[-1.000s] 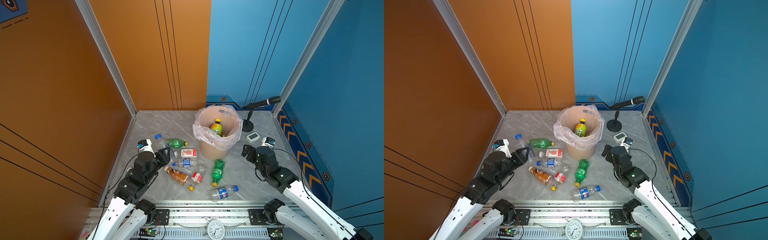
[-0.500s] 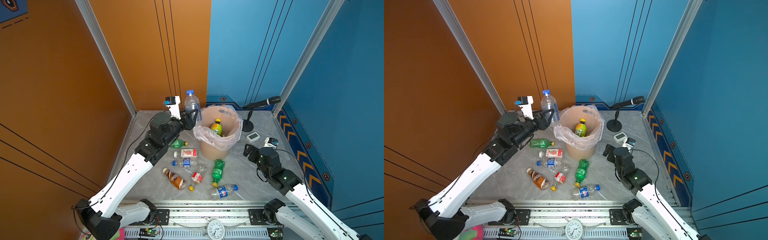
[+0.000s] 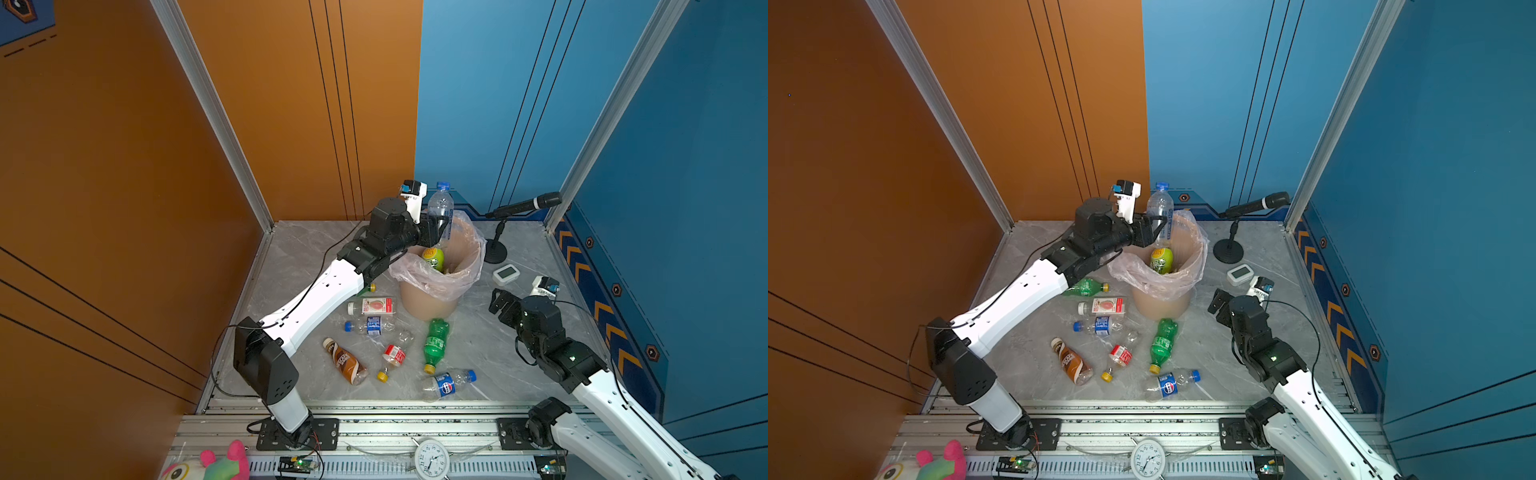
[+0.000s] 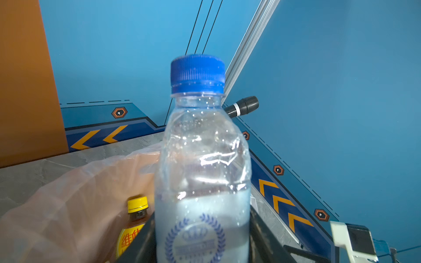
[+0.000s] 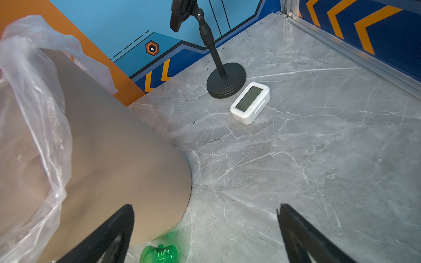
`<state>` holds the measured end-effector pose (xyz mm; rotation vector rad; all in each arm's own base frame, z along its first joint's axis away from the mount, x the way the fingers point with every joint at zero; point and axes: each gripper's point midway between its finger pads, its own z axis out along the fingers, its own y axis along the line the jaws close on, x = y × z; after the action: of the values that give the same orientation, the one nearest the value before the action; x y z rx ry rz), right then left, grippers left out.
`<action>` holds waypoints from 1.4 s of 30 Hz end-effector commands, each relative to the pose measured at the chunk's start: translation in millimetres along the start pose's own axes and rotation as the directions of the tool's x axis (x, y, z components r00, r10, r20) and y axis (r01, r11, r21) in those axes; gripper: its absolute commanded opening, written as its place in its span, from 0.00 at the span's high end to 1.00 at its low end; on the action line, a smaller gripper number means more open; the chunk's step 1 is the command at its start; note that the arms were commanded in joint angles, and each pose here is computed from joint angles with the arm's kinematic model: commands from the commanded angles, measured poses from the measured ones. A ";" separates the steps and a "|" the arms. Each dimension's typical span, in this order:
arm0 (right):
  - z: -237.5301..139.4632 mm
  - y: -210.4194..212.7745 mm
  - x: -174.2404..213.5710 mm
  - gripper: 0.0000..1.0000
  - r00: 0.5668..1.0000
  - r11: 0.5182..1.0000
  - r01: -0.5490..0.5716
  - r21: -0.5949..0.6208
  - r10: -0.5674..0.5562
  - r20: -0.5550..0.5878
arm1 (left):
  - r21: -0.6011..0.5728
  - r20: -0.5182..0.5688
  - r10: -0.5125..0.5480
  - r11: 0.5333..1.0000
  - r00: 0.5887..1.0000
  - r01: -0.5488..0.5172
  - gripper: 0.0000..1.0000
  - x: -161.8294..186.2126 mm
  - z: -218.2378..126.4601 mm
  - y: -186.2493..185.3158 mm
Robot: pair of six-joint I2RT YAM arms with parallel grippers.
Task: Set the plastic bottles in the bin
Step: 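Lift the water bottle with the left gripper and carry it over the bin, then open the left gripper to drop the water bottle into the bin, then withdraw the left gripper while the right gripper reaches to the blue-labelled water bottle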
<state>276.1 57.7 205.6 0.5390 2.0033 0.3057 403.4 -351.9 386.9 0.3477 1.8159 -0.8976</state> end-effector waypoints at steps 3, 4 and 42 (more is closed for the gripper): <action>1.2 -6.3 8.6 0.00 1.000 1.000 -0.015 0.011 0.015 -0.028 | 0.060 -0.007 0.023 0.998 1.000 -0.022 0.45 -8.9 -0.2 -19.2; 1.0 -6.4 8.8 0.00 0.999 1.000 -0.014 0.011 0.014 -0.029 | 0.063 -0.008 0.024 0.998 1.000 -0.023 0.42 -8.9 0.0 -19.5; 8.3 12.0 46.0 0.00 0.979 0.998 -0.052 0.029 0.057 -0.198 | -0.617 0.054 -0.179 0.768 0.982 0.174 0.02 161.5 -256.2 170.0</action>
<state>274.3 87.2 167.4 0.5634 2.1691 0.3709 265.7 -83.3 228.0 -0.1926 2.0492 -0.3479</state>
